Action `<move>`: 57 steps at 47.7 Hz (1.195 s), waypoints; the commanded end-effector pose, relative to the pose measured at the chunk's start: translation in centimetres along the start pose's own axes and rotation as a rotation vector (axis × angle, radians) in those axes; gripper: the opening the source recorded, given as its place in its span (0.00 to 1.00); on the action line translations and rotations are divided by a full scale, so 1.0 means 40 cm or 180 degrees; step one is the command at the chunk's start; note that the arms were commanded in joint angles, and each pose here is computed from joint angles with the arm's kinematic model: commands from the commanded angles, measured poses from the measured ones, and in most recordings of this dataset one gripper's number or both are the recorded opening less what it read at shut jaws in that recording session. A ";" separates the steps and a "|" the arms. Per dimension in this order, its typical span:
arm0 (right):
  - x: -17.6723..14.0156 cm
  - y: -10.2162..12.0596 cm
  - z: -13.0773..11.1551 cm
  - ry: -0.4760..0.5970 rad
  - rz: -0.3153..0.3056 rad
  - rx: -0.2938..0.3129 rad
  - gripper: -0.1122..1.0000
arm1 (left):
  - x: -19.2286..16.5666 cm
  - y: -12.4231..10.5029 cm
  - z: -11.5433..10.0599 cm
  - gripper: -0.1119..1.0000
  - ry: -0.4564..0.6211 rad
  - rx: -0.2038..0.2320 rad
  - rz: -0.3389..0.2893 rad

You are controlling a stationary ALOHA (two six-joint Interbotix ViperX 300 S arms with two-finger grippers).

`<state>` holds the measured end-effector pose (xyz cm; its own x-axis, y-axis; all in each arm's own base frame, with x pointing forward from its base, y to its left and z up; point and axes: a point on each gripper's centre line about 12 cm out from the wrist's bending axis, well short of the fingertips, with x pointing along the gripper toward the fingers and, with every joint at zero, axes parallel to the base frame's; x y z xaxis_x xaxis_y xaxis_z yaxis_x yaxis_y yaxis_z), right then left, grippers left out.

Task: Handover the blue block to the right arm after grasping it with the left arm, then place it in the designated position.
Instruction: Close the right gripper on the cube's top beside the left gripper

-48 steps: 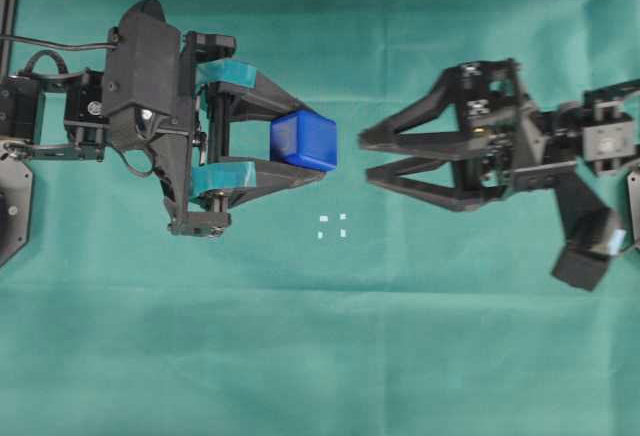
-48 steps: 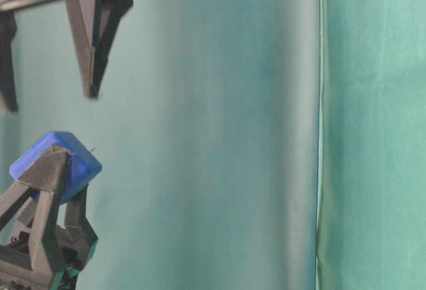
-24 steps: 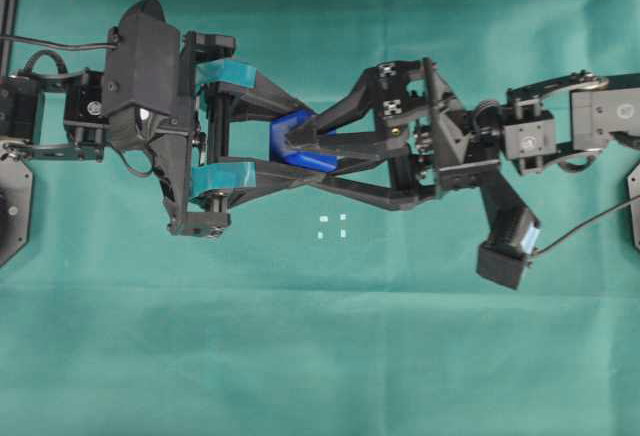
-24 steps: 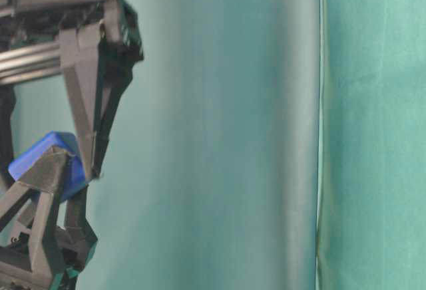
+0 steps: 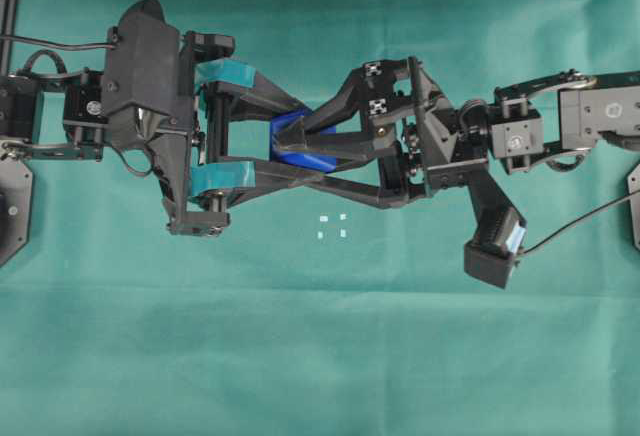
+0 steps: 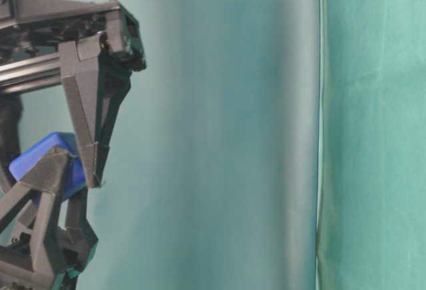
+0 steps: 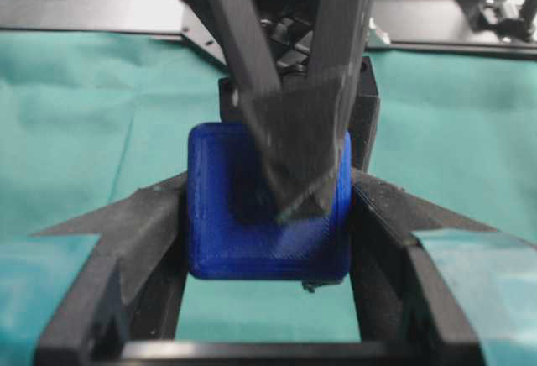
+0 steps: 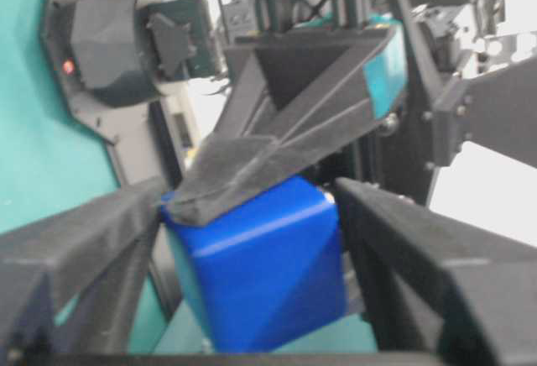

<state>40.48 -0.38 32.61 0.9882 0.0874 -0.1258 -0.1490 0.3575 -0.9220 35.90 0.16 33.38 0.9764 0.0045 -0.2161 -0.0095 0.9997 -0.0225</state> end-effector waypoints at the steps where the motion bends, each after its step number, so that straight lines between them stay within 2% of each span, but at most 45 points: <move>1: -0.008 -0.035 0.010 0.0051 -0.0061 0.0000 0.74 | -0.013 -0.001 0.028 0.52 -0.0107 -0.0015 -0.0003; 3: -0.008 -0.034 0.007 0.0090 -0.0039 0.0000 0.67 | -0.012 -0.001 0.028 0.52 -0.0107 -0.0015 -0.0003; 57: -0.010 -0.038 0.004 0.0140 -0.0029 0.0042 0.67 | -0.013 -0.001 0.032 0.52 -0.0044 -0.0010 -0.0001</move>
<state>40.49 -0.64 32.33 0.9827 0.0469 -0.1790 -0.1838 0.3613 -0.9142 35.85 0.33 33.00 0.9696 0.0089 -0.2445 -0.0156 0.9996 -0.0253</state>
